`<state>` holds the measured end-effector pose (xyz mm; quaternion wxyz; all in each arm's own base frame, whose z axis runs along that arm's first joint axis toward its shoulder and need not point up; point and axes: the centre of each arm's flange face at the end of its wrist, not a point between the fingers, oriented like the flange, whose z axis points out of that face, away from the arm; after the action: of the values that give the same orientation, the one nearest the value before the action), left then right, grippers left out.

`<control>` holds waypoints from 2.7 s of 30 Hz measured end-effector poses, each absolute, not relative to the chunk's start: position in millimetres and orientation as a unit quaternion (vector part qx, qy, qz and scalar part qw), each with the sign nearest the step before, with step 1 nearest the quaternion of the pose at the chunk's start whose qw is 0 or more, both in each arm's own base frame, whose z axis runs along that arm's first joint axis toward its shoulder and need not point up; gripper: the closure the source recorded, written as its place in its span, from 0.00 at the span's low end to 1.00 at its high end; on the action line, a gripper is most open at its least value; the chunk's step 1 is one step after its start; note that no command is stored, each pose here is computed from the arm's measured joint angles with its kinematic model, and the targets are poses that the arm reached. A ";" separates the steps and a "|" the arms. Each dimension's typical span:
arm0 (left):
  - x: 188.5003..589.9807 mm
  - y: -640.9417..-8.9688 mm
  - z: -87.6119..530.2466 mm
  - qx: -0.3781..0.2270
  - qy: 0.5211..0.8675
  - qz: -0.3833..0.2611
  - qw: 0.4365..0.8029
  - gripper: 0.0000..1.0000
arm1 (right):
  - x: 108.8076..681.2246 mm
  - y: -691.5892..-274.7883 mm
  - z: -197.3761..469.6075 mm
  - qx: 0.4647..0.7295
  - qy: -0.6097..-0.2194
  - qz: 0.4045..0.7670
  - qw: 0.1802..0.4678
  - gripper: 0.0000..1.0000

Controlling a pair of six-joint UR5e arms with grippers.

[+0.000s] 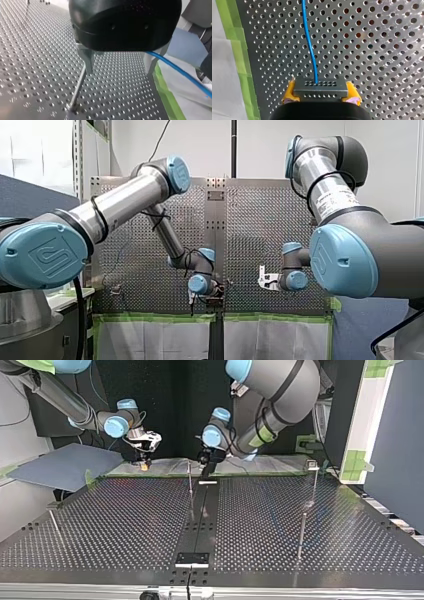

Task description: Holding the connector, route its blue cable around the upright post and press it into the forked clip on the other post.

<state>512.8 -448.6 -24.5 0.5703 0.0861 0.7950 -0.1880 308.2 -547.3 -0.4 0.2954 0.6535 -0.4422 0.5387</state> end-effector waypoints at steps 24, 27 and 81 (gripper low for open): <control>500.2 -437.0 -15.3 0.099 0.788 -0.214 0.569 0.00 | 308.9 -547.8 0.2 0.655 -0.439 0.539 0.295 1.00; 497.8 -434.8 -9.7 0.095 0.783 -0.221 0.574 0.00 | 309.3 -547.6 0.3 0.656 -0.439 0.540 0.294 1.00; 469.3 -452.0 -6.8 0.122 0.776 -0.247 0.567 0.00 | 314.7 -543.5 -0.1 0.662 -0.436 0.539 0.284 1.00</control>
<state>469.3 -452.0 -6.8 0.5669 0.1222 0.7764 -0.2465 314.7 -543.5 -0.1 0.2844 0.6622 -0.4356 0.5394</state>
